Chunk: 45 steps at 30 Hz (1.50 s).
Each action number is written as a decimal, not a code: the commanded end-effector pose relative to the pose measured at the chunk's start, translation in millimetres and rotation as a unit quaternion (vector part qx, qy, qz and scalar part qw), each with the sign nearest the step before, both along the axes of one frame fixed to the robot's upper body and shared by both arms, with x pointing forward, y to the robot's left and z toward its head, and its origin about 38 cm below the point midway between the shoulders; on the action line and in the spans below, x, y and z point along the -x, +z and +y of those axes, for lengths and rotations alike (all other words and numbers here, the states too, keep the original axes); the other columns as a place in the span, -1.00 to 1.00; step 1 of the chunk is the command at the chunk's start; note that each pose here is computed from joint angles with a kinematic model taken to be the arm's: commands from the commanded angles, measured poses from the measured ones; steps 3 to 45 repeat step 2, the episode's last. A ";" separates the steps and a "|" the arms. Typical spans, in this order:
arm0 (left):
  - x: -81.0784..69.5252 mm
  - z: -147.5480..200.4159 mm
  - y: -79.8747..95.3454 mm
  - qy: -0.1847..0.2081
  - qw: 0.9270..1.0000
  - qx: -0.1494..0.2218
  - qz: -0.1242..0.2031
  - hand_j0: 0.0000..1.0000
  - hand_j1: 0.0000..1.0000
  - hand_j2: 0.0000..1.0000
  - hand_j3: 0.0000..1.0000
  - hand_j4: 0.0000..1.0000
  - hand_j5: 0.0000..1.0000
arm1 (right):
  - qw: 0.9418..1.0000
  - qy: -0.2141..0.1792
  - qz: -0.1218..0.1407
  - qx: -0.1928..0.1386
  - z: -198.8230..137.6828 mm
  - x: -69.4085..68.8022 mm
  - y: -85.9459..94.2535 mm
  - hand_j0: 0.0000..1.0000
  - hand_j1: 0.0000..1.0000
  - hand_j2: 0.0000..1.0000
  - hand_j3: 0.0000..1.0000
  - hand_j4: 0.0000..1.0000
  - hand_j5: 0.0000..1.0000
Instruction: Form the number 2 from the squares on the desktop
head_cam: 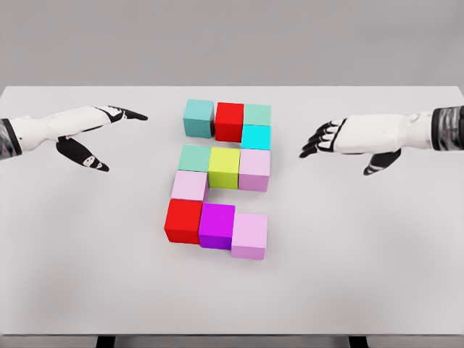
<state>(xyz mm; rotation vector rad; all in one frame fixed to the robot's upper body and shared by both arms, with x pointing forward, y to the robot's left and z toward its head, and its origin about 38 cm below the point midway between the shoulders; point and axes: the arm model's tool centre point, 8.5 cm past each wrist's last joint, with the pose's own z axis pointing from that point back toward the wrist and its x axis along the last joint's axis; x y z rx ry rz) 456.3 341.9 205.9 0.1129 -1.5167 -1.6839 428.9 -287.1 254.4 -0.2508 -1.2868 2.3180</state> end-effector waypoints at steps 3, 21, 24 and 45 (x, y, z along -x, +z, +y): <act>0.0 0.9 0.0 0.002 1.000 0.003 0.002 1.00 1.00 1.00 1.00 1.00 1.00 | 1.000 -0.006 0.002 -0.005 -2.2 -1.4 1.2 1.00 1.00 1.00 1.00 1.00 1.00; 0.0 0.9 0.0 0.002 1.000 0.003 0.002 1.00 1.00 1.00 1.00 1.00 1.00 | 1.000 -0.006 0.002 -0.005 -2.2 -1.4 1.2 1.00 1.00 1.00 1.00 1.00 1.00; 0.0 0.9 0.0 0.002 1.000 0.003 0.002 1.00 1.00 1.00 1.00 1.00 1.00 | 1.000 -0.006 0.002 -0.005 -2.2 -1.4 1.2 1.00 1.00 1.00 1.00 1.00 1.00; 0.0 0.9 0.0 0.002 1.000 0.003 0.002 1.00 1.00 1.00 1.00 1.00 1.00 | 1.000 -0.006 0.002 -0.005 -2.2 -1.4 1.2 1.00 1.00 1.00 1.00 1.00 1.00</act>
